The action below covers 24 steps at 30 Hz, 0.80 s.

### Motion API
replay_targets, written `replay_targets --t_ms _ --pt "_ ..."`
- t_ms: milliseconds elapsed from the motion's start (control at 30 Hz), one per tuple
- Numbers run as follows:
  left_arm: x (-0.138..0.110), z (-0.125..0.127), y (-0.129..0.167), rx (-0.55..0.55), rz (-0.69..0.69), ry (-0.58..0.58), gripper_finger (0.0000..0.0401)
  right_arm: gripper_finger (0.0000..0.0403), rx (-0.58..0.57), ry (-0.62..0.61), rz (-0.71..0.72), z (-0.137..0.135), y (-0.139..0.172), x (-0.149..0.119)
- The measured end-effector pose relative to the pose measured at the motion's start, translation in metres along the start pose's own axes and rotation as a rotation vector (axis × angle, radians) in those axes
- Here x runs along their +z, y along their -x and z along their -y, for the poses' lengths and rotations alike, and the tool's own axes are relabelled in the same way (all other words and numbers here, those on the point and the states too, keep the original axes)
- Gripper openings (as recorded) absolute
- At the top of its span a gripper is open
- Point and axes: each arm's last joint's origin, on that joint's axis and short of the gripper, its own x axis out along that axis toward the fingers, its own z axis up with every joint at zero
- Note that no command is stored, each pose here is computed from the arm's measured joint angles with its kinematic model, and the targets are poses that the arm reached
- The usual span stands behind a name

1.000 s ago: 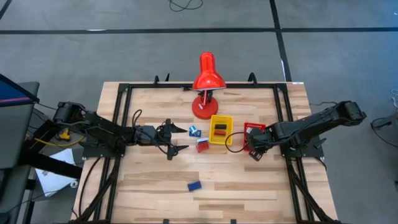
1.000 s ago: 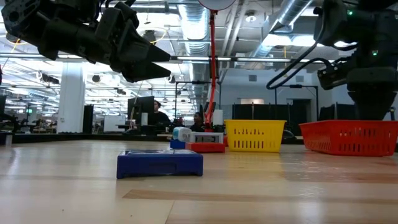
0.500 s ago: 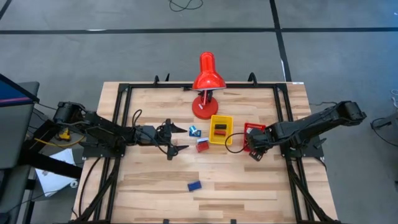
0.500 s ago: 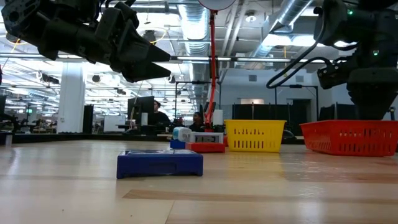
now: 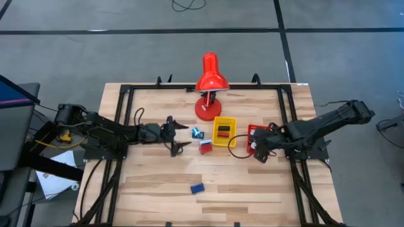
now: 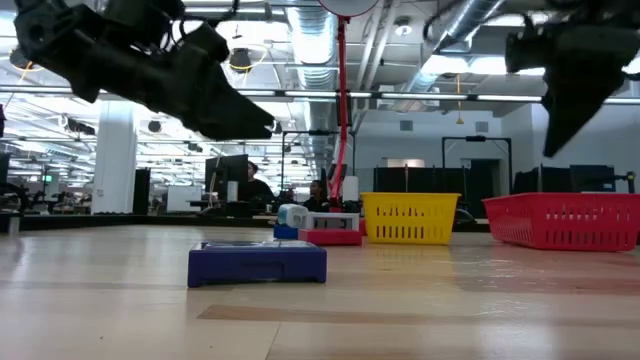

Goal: Pick & Place Office items
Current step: Put the blue charger adapter into the red bin

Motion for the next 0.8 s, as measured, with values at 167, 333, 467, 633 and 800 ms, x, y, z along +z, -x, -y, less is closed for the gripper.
replay_targets --t_ms 167,333,467,633,800 --pt "0.000 -0.022 -0.004 0.098 -0.003 0.149 0.0342 0.0189 -0.018 0.029 0.171 0.001 0.017 -0.006" --pt "-0.005 -0.035 -0.006 0.088 -0.056 0.094 0.0342 0.0189 -0.007 0.043 0.262 0.000 0.027 -0.009" --pt "0.001 -0.042 -0.011 -0.017 -0.089 -0.154 0.0342 0.0189 -0.048 0.064 0.307 0.001 0.028 -0.009" --pt "0.011 -0.048 -0.025 -0.167 -0.143 -0.274 0.0342 0.0188 -0.077 0.064 0.326 0.000 0.027 -0.007" --pt "0.004 -0.059 -0.044 -0.221 -0.256 -0.344 0.0342 0.0188 -0.067 0.058 0.334 0.000 0.027 -0.007"
